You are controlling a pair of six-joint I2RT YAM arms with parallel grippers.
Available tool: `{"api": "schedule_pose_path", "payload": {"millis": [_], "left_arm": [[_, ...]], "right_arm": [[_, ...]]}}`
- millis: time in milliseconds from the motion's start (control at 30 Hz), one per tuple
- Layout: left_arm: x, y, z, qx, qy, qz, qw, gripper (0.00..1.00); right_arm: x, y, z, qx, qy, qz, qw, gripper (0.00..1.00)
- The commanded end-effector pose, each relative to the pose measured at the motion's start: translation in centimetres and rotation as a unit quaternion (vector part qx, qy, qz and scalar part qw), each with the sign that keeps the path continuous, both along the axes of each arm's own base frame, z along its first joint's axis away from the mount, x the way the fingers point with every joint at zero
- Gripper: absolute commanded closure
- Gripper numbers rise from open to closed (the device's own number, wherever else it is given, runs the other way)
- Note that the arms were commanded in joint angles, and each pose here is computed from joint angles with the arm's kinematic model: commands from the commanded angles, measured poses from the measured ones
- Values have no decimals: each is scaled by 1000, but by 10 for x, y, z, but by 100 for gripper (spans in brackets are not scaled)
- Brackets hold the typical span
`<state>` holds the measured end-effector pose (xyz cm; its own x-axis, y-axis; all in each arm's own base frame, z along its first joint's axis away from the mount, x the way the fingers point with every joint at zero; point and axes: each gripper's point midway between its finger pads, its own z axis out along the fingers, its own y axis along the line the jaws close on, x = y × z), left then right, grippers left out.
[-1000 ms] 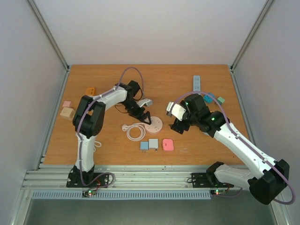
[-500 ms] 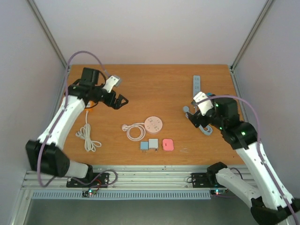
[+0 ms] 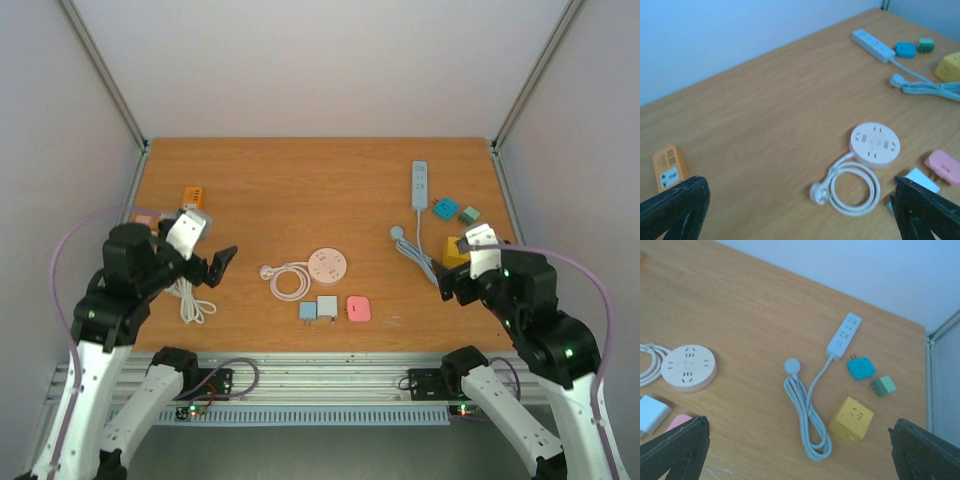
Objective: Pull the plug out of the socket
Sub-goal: Reset both arms
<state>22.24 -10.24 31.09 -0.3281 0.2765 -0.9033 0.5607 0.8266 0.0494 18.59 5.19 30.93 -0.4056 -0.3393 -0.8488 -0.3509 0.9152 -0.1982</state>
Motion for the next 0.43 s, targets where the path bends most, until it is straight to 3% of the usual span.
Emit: {"api": "schedule_pose_path", "payload": {"millis": [0, 400], "left_arm": [[-17, 15, -31, 25, 14, 25, 999, 1], [-25, 15, -39, 13, 17, 23, 1000, 1]], "right_arm": [[-13, -4, -2, 10, 2, -3, 1000, 2], [-18, 6, -2, 43, 14, 20, 999, 2]]}}
